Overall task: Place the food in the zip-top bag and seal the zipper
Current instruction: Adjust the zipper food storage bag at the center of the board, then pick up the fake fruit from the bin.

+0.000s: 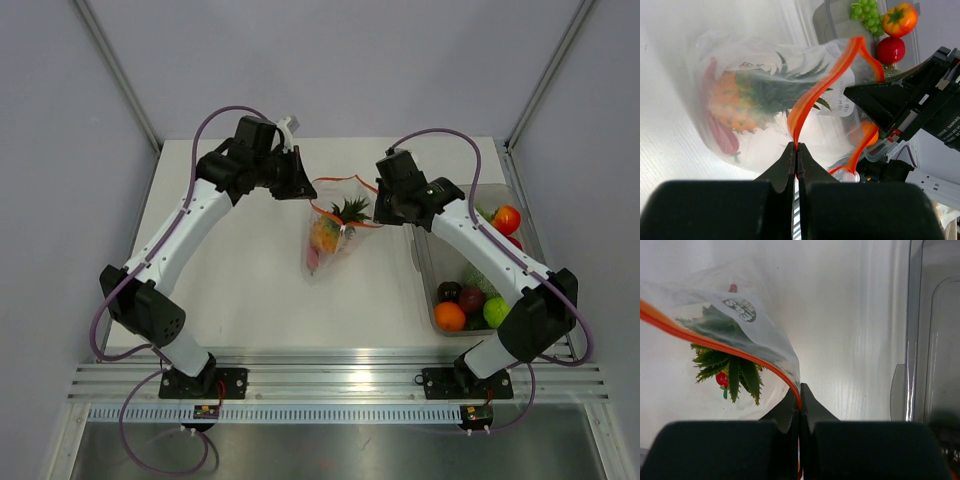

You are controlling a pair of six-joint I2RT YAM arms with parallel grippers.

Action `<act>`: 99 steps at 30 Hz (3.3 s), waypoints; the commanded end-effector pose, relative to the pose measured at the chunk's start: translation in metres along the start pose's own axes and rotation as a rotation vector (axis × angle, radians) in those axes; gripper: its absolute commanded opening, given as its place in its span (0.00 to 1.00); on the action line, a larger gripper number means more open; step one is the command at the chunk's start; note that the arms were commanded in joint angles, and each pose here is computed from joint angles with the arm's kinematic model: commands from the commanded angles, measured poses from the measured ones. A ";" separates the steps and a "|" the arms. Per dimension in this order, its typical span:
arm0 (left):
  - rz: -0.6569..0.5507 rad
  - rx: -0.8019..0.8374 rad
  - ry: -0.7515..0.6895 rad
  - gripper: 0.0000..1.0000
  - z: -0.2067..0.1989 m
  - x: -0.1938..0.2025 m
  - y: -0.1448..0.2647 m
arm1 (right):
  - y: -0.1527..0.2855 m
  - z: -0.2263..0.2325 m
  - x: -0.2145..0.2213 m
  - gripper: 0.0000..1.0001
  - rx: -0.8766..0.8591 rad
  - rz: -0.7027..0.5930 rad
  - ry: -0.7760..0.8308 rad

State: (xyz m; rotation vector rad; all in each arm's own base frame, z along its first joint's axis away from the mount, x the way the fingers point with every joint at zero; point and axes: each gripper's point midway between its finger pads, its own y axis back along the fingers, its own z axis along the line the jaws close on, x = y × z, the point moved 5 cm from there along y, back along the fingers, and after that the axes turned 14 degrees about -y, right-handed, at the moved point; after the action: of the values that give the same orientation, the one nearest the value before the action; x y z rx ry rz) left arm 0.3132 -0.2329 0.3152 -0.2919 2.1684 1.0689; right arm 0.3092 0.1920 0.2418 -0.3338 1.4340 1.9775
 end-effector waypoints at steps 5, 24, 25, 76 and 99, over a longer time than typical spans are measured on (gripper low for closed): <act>-0.070 0.005 -0.031 0.00 0.000 -0.013 0.014 | -0.002 -0.018 -0.004 0.00 0.079 -0.042 0.017; -0.014 0.019 -0.053 0.00 -0.014 -0.005 -0.007 | 0.086 -0.001 -0.043 0.76 -0.114 -0.154 -0.003; -0.005 0.003 -0.050 0.00 -0.012 -0.003 -0.008 | 0.100 -0.002 -0.052 0.76 -0.113 -0.197 -0.010; -0.016 0.061 -0.080 0.00 -0.017 -0.004 -0.022 | -0.052 -0.310 -0.133 0.85 0.544 -0.229 -0.481; 0.009 0.185 -0.096 0.00 -0.056 -0.012 -0.043 | 0.027 -0.262 -0.106 0.32 0.352 -0.322 -0.536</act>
State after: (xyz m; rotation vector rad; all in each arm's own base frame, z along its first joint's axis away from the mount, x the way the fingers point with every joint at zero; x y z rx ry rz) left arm 0.3160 -0.2976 0.2914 -0.1068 2.1789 1.0015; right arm 0.3382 -0.1039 0.1948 0.1788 1.3627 1.3403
